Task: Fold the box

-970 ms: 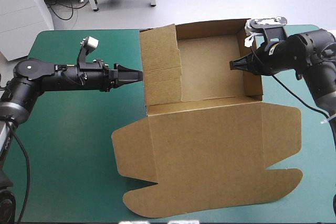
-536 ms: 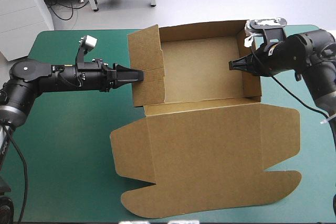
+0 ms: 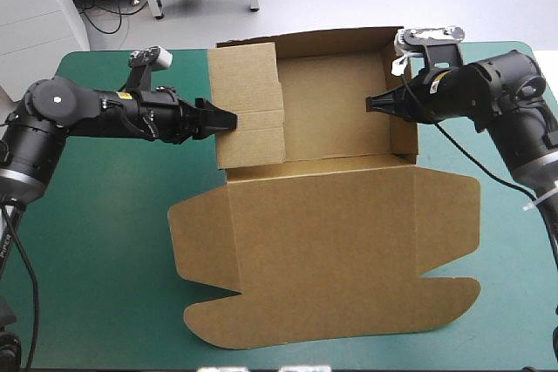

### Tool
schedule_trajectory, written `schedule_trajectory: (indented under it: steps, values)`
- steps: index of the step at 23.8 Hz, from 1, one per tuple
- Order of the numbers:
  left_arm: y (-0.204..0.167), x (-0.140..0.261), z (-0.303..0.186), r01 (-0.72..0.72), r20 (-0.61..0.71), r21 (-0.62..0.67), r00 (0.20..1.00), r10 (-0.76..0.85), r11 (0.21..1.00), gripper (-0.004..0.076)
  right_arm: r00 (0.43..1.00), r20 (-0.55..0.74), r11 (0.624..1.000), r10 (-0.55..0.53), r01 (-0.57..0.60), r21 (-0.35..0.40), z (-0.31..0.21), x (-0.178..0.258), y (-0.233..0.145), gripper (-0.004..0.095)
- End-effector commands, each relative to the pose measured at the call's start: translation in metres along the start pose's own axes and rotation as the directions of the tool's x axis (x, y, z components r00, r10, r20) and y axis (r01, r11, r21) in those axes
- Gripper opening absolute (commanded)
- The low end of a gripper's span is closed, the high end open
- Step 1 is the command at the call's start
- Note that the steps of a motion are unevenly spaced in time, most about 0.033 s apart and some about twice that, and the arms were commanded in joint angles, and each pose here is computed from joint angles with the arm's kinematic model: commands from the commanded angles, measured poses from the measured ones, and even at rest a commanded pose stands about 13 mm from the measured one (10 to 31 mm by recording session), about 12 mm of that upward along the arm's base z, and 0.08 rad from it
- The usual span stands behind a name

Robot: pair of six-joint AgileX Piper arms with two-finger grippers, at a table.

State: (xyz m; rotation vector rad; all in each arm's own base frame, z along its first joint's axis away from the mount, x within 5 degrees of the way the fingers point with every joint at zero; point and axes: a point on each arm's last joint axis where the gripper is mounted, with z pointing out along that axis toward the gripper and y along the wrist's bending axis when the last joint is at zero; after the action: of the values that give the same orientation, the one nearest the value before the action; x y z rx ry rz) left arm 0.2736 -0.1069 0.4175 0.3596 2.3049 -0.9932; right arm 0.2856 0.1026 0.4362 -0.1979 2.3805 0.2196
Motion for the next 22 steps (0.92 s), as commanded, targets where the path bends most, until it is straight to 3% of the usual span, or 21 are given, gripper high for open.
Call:
schedule_trajectory:
  steps: [1,9,17,18,21,22]
  values:
    - [-0.023,-0.007,-0.008,-0.004,0.106,-0.060,0.994,0.010,0.998,0.0444,0.986,0.164,0.999,0.010,-0.005,-0.033,-0.028,-0.011,0.012,0.0000]
    - [-0.032,-0.004,0.010,-0.019,0.152,-0.284,0.986,0.065,0.959,0.0442,0.982,0.188,0.998,-0.006,0.017,-0.054,-0.033,-0.007,0.036,0.0000]
    - [-0.029,-0.004,0.016,0.022,0.145,-0.275,0.989,0.019,0.961,0.0425,0.977,0.210,0.999,-0.028,0.033,-0.018,-0.036,-0.004,0.048,0.0000]
    - [-0.029,-0.003,0.016,0.020,0.142,-0.275,0.990,0.020,0.961,0.0389,0.977,0.210,0.999,-0.030,0.033,-0.011,-0.036,-0.004,0.047,0.0000]
    - [-0.029,-0.001,0.016,-0.040,0.104,-0.288,0.992,0.073,0.957,0.0016,0.977,0.211,0.999,-0.032,0.035,-0.007,-0.036,-0.004,0.047,0.0000]
    - [-0.029,-0.001,0.016,-0.049,0.100,-0.289,0.992,0.081,0.956,-0.0015,0.977,0.211,0.999,-0.032,0.035,-0.007,-0.036,-0.004,0.047,0.0000]
